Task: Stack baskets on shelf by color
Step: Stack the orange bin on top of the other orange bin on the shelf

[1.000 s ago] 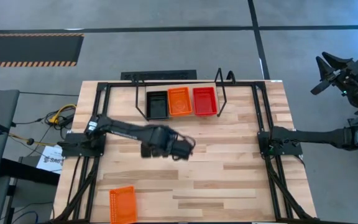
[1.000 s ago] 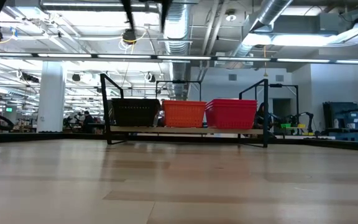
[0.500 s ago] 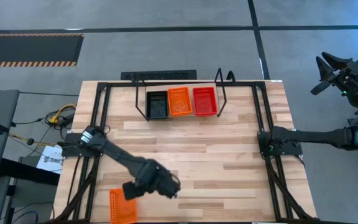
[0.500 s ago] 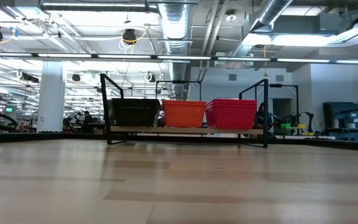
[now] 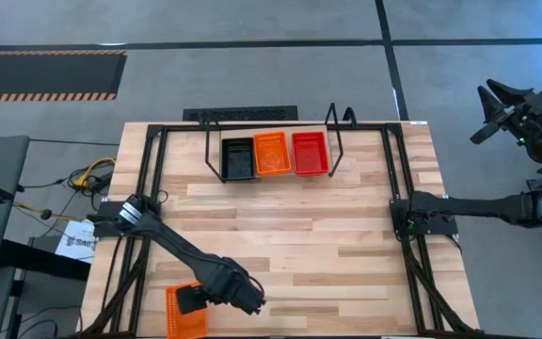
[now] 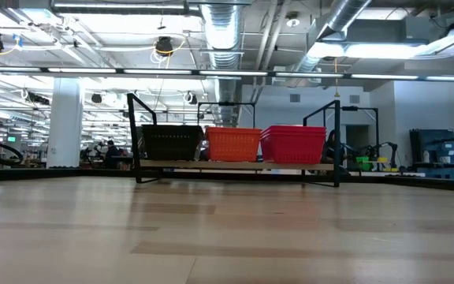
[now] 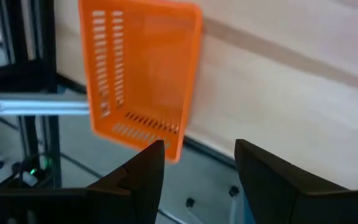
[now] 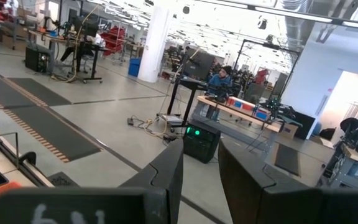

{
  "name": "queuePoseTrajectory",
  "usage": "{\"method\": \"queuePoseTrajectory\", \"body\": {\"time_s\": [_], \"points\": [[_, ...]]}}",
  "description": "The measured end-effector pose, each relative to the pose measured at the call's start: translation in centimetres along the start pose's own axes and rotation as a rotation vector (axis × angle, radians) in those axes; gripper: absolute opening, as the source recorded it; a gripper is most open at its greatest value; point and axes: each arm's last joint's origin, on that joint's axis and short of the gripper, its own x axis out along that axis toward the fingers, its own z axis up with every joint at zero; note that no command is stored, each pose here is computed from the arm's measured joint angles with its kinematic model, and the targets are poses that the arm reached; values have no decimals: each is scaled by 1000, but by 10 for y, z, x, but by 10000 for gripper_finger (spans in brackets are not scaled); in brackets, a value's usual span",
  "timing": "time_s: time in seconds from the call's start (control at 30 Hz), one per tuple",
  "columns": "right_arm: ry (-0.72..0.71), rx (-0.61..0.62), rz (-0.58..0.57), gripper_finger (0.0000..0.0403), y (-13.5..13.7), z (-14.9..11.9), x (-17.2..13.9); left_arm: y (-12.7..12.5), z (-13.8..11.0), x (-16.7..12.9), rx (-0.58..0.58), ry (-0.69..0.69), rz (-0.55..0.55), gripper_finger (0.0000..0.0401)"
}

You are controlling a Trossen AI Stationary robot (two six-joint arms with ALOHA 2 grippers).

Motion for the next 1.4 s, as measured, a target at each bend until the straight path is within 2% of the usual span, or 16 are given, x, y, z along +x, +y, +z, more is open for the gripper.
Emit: {"method": "queuePoseTrajectory", "body": {"time_s": [0.17, 0.4, 0.67, 0.87, 1.17, 1.27, 1.4], "points": [[0, -8, 1, 120, 0, 0, 0, -4, 4, 22, 8, -46, 0, 183], [-4, -30, -1, 120, 0, 0, 0, -5, -3, 51, 57, 37, 4, 170], [-2, -35, 0, 120, 0, 0, 0, -3, 3, 71, 40, 12, 52, 154], [-2, -53, -1, 120, 0, 0, 0, -4, 5, 81, 62, -2, 31, 153], [-2, -72, -1, 120, 0, 0, 0, -19, 12, 115, 102, 108, -42, 151], [-3, -74, -1, 120, 0, 0, 0, -27, 18, 113, 81, 115, -56, 127], [-3, -75, -1, 120, 0, 0, 0, -40, 25, 107, 81, 91, -117, 48]]}}
